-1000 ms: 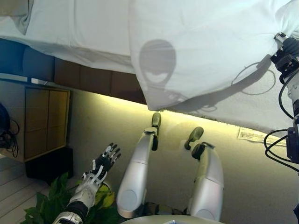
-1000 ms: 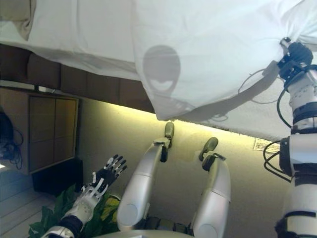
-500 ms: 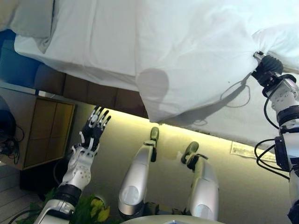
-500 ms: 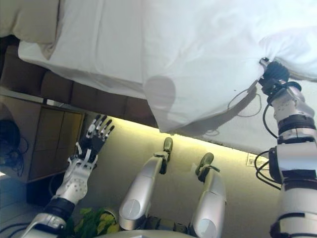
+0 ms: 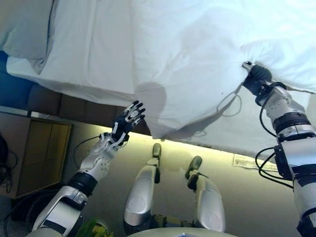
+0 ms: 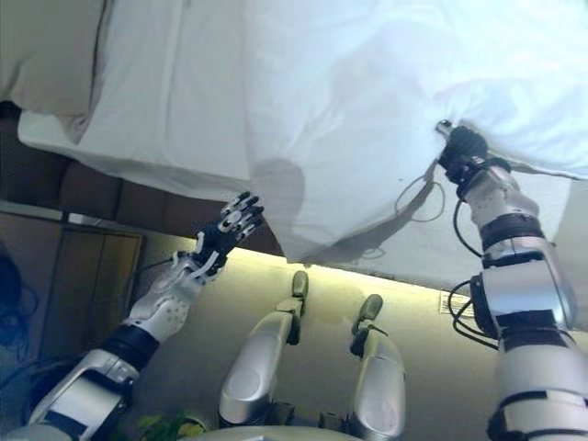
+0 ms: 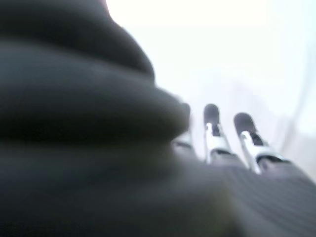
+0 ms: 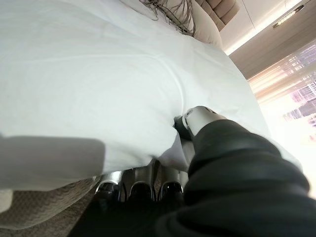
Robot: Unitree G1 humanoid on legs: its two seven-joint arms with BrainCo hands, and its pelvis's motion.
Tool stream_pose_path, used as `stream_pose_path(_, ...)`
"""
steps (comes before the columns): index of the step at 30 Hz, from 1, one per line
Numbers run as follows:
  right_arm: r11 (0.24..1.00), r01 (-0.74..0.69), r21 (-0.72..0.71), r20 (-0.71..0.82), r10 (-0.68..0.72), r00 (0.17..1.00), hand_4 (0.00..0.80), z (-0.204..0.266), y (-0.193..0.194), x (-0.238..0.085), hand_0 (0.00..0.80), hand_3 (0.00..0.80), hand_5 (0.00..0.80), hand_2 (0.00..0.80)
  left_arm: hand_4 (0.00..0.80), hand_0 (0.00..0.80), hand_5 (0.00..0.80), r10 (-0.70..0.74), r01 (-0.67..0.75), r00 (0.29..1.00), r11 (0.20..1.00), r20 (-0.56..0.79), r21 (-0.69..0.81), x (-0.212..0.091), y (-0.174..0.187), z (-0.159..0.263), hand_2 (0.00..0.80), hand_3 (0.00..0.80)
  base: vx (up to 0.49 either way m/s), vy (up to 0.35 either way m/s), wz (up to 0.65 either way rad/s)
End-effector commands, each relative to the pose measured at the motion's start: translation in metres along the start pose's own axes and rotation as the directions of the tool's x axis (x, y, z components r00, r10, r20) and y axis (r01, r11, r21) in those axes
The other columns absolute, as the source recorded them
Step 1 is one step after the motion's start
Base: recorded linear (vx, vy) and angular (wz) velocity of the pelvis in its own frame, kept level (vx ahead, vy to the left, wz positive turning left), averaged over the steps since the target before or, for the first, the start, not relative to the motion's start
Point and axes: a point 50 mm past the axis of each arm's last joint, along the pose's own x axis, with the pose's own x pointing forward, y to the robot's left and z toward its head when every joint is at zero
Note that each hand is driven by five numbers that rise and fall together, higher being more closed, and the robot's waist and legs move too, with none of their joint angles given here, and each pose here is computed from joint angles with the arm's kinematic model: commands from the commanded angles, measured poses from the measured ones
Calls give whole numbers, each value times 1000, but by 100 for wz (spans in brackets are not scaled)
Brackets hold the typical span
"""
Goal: Make the bed neatly
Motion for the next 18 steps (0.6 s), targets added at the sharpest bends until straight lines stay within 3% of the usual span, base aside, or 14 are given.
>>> stream_pose_path(1, 978, -208, -14, 156, 207, 966, 800, 40, 56, 9, 800, 800, 800, 800, 0, 0, 0, -24, 15, 993, 997, -116, -74, 10, -12, -18, 0, 0, -15, -48, -4)
stream_pose_path(10, 964, -265, 10, 159, 260, 952, 800, 35, 78, 13, 800, 800, 800, 800, 0, 0, 0, -46, -53, 942, 957, -331, -284, 20, -29, -56, 0, 0, 4, -65, -3)
stream_pose_path(18, 963, -269, 12, 158, 264, 951, 800, 32, 91, 16, 800, 800, 800, 800, 0, 0, 0, -85, -232, 797, 871, -598, -434, 1, -39, -110, 0, 0, 8, -34, -6)
